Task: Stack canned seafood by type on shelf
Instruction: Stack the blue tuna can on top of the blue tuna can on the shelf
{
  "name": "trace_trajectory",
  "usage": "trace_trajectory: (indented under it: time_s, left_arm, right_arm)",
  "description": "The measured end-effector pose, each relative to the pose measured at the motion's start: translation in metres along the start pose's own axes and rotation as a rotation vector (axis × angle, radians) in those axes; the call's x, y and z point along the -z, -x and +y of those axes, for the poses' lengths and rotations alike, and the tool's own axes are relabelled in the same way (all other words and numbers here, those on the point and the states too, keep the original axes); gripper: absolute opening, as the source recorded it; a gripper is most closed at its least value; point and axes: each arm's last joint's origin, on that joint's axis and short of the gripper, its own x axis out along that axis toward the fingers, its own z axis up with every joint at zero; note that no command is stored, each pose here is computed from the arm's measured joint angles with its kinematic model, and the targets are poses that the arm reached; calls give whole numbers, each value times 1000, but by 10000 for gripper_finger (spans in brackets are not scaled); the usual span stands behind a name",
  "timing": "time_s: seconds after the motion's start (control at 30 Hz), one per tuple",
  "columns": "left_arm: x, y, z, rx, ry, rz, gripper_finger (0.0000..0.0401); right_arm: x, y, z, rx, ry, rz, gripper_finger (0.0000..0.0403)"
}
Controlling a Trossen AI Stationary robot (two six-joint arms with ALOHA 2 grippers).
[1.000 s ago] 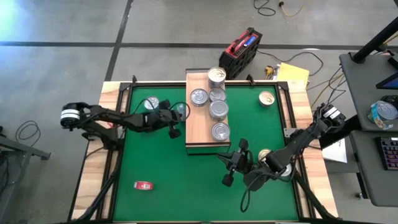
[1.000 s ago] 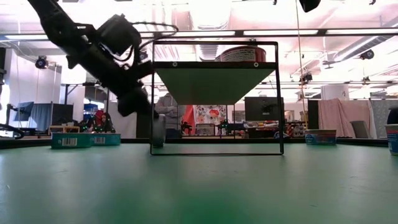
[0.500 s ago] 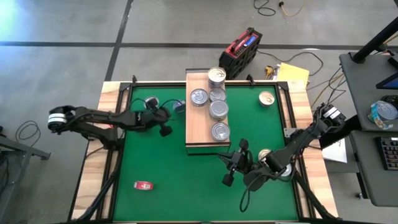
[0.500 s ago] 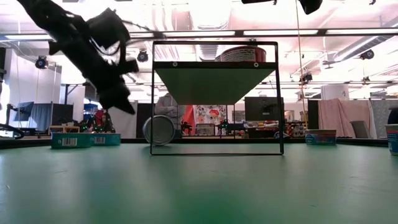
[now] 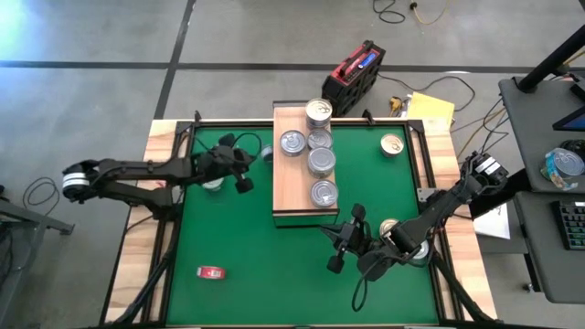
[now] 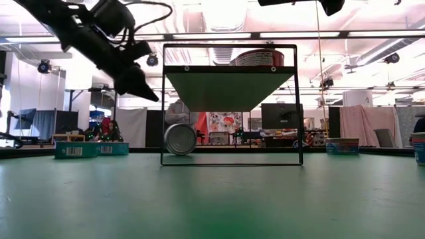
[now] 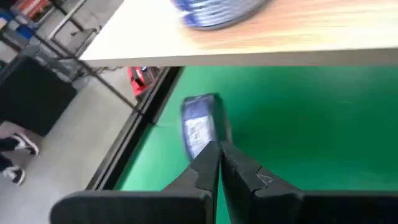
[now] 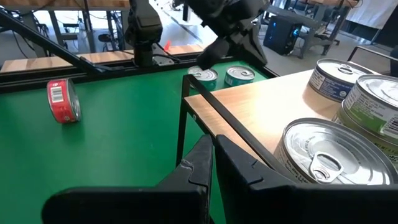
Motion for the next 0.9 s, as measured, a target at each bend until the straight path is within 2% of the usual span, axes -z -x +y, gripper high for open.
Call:
trace_trajectory:
  time_s: [0.13,0.27,0.37,0.63,0.9]
  left_arm:
    - [1,-11,8,79,43,-28,5]
    - [10,-25,16,67,70,24,35]
    - [15,-37,18,80,84,63,74]
    - [19,-66,12,80,78,55,198]
    - [22,-78,10,52,65,26,270]
  right_arm:
    - [0,0,0,0,-1,0,13]
    - [0,0,0,-9,-10,6,13]
    - [1,0,1,-21,-13,12,13]
    - [0,0,1,-21,-25,12,13]
    - [1,0,1,-21,-25,12,13]
